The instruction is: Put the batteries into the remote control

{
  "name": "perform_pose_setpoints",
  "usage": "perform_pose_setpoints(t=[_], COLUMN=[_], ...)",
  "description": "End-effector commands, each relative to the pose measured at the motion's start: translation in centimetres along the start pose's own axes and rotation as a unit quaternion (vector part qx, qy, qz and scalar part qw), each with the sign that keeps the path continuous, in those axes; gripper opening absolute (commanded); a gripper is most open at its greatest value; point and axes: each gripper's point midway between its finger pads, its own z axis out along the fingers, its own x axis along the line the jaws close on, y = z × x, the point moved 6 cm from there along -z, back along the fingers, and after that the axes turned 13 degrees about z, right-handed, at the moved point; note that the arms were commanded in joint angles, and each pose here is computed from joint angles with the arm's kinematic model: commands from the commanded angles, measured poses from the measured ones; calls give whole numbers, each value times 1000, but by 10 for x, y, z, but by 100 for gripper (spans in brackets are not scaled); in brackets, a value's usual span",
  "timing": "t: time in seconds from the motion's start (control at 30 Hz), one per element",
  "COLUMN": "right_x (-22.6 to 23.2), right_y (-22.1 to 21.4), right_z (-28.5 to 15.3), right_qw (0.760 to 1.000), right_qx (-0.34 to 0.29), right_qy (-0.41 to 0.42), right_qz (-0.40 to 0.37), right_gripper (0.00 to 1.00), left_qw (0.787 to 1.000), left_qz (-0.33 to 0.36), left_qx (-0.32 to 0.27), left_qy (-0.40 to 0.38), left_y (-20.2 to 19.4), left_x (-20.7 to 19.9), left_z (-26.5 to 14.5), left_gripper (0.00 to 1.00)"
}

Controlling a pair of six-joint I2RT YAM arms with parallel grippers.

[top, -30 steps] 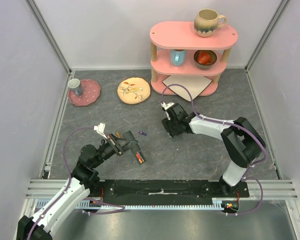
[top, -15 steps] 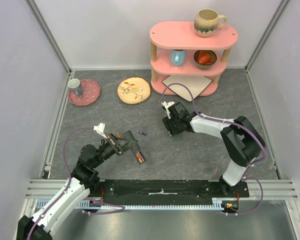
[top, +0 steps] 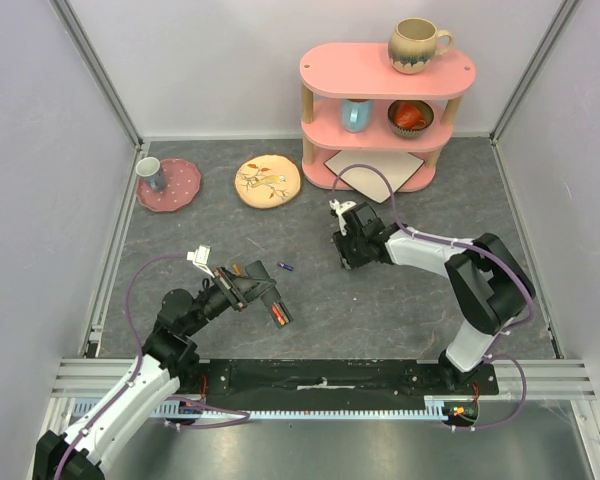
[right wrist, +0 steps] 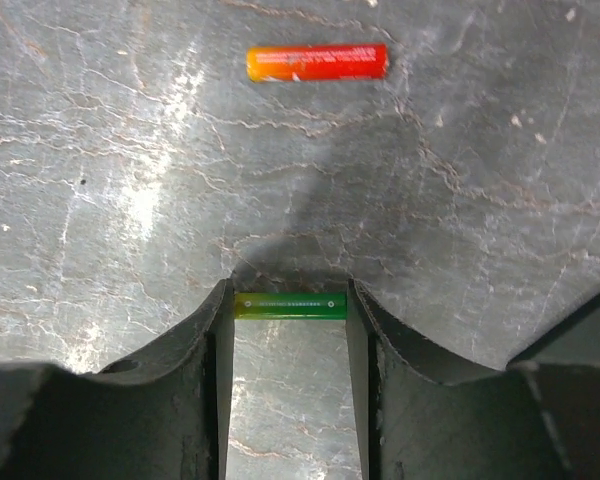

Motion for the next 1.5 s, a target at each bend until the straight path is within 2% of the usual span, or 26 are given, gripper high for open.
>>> perform_pose_setpoints(t=[0.0,0.1,0.13,0.23,0.27,0.37,0.53,0.63,0.77,0.87,1.0,1.1,1.33,1.47], right_x=[-1,1,6,8,8,7,-6,-8,-8,-7,-2,-1,4,9], right_y=[-8,2,8,9,6,9,1,-3,-5,-7,-10,-15,-13,0], right_z=[-9,-24,-32,-39,-39,-39,-33,-28,-23,-21,-16,-14,-19,-29], right_qw=[999,984,971,941,921,887,863,863,863,865,872,877,885,905], right_qx=[0,-55,-77,-107,-109,-130,-132,-115,-105,-95,-76,-61,-51,-56], right_qy=[8,-7,4,8,6,-11,-105,-160,-181,-192,-192,-189,-173,-155], right_qz=[54,169,228,320,373,443,477,465,459,455,444,438,430,391], right_gripper=[37,31,29,28,29,24,17,15,15,21,42,53,65,69], left_qw=[1000,1000,1000,1000,1000,1000,1000,1000,1000,999,999,999,999,999], left_qz=[20,18,18,17,18,14,13,16,19,21,20,21,20,19], left_qx=[-9,-13,-13,-14,-14,-15,-14,-17,-18,-18,-16,-17,-15,-17], left_qy=[-4,-4,-4,-6,-7,-7,-11,-11,-15,-19,-19,-22,-26,-26], left_y=[-1,0,0,1,1,2,2,3,5,5,5,5,4,5], left_x=[5,5,5,4,3,3,1,1,-2,-4,-4,-5,-6,-7], left_z=[-1,0,0,0,1,1,2,2,2,2,1,1,-1,-2], left_gripper=[2,2,2,2,2,2,2,2,2,2,2,2,2,2])
